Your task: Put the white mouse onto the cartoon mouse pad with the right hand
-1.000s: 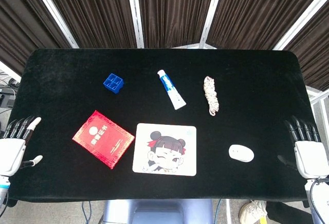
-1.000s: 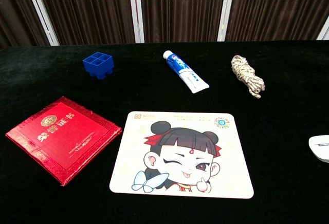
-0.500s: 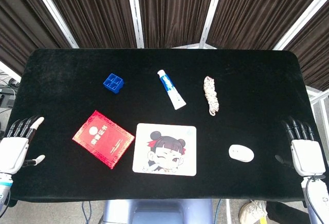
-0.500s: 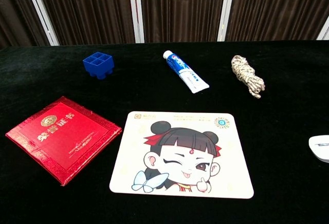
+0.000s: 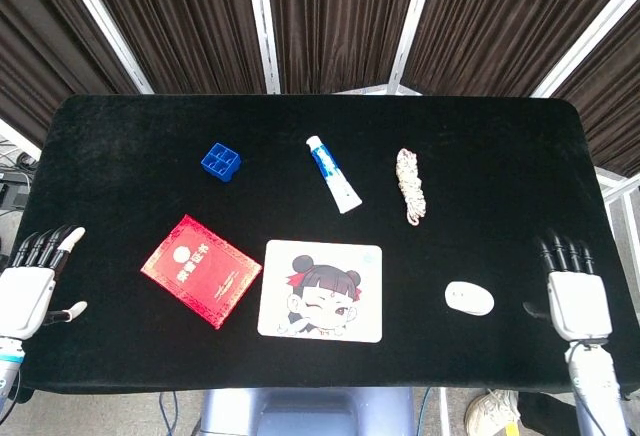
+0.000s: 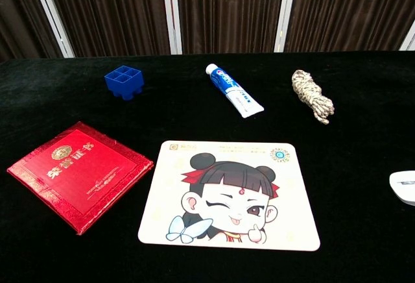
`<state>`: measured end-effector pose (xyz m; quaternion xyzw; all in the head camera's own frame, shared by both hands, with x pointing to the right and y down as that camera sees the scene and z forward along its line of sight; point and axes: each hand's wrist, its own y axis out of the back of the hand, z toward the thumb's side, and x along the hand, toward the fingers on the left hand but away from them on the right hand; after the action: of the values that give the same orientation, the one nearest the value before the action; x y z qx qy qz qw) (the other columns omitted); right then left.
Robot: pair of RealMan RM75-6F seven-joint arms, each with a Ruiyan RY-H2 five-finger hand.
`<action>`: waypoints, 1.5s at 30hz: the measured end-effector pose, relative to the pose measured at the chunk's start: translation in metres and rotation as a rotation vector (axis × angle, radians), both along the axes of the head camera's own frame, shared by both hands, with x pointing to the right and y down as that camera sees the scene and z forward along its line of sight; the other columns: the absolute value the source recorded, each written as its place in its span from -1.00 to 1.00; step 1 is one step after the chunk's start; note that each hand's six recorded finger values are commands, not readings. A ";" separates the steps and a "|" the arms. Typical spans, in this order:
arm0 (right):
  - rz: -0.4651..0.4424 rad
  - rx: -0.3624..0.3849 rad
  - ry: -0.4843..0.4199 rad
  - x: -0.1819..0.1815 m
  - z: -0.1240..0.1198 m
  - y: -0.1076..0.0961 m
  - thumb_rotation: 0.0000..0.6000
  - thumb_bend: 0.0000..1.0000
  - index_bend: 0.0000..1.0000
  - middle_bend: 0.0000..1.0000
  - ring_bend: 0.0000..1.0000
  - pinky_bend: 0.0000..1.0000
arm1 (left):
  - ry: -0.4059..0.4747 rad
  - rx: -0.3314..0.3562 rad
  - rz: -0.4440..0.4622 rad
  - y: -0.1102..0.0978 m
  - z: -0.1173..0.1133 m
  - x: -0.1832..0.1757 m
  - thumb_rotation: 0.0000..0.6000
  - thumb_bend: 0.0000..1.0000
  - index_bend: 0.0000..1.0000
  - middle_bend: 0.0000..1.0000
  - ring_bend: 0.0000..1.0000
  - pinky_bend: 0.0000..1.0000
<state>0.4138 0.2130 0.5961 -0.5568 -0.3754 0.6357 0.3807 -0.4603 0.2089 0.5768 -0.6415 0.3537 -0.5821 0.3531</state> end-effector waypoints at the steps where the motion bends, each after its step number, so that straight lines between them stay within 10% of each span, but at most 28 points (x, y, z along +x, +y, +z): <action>1: 0.007 0.000 0.000 -0.003 0.003 0.000 1.00 -0.77 -0.86 -1.00 -1.00 -1.00 | 0.001 0.000 0.000 0.000 0.000 0.000 1.00 -1.00 -1.00 -1.00 -1.00 -1.00; 15: 0.144 -0.038 0.013 -0.020 0.041 0.022 1.00 -0.75 -0.86 -1.00 -1.00 -1.00 | 0.012 -0.002 -0.003 0.000 0.000 0.000 1.00 -1.00 -1.00 -1.00 -1.00 -1.00; 45: 0.096 -0.127 -0.112 -0.097 0.068 0.043 1.00 -0.74 -0.86 -1.00 -1.00 -1.00 | 0.018 -0.007 -0.013 0.000 0.000 -0.001 1.00 -1.00 -1.00 -1.00 -1.00 -1.00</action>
<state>0.3170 0.2560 0.6641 -0.5959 -0.3814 0.6435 0.2921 -0.4612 0.2086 0.5771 -0.6456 0.3592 -0.5796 0.3439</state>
